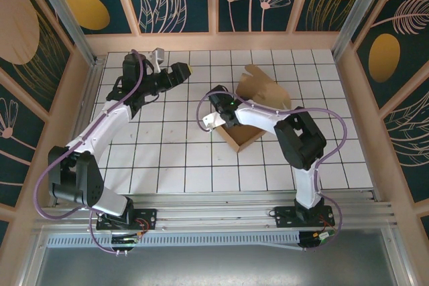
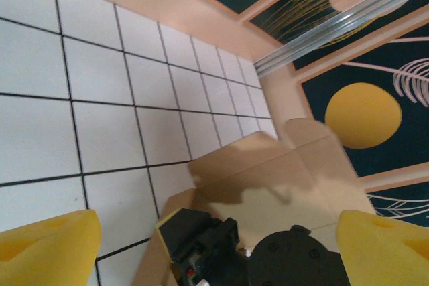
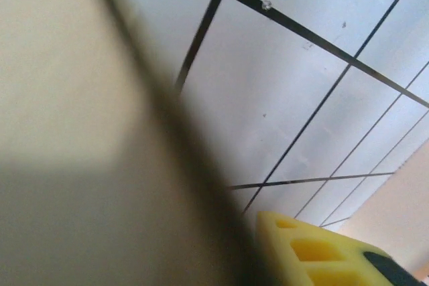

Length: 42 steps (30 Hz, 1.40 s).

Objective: Fold the paper box

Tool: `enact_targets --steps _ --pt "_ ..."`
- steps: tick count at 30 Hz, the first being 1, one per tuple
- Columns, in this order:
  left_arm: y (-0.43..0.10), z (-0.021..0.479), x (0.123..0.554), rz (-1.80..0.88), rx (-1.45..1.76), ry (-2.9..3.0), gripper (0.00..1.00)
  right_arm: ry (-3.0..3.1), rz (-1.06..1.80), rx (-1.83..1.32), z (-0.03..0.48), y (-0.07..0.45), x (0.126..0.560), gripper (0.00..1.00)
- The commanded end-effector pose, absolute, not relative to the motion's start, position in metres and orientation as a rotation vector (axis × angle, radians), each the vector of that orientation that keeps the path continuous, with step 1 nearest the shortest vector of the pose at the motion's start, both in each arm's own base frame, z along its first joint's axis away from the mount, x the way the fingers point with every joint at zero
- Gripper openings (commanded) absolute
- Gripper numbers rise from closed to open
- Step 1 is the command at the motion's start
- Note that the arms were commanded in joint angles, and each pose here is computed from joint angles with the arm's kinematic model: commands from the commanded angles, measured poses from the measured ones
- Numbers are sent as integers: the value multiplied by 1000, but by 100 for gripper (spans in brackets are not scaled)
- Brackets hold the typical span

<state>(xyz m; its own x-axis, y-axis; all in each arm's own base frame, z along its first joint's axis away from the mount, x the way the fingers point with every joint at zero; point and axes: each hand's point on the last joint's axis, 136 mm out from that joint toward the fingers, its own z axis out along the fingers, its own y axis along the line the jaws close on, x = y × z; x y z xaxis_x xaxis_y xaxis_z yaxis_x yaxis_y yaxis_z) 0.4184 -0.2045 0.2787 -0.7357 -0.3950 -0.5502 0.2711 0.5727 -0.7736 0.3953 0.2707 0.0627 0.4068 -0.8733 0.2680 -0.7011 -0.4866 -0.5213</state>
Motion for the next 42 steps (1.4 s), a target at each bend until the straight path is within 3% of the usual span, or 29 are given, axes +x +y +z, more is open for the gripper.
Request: enact_targets --steps 1,6,10,14,17,21,23,26,31,37,42 --pt "-211 295 419 -1241 -59 2027 91 1351 -832 -2266 92 269 405 40" --pt "-213 288 422 -1249 -61 2046 91 1390 -849 -2239 112 263 397 50" --pt "-212 272 425 -1209 -48 2081 91 1463 -801 -1988 163 293 393 51" --pt "-210 266 421 -1122 67 2090 90 1782 -488 -1364 248 326 376 52" --pt "-212 277 411 -1093 203 2024 91 2087 -95 -544 296 293 358 57" --pt "-219 294 389 -1069 357 1913 94 2290 364 61 267 242 306 58" --pt "-231 301 369 -1049 467 1845 94 2363 432 391 241 194 288 57" --pt "-257 302 331 -955 684 1760 95 2402 547 637 204 154 264 55" --pt "-272 287 269 -935 978 1621 91 2428 762 899 136 153 241 63" --pt "-249 250 235 -694 1246 1558 80 2375 813 951 106 166 269 72" --pt "-229 219 229 -533 1345 1639 79 2356 818 922 95 176 292 67"
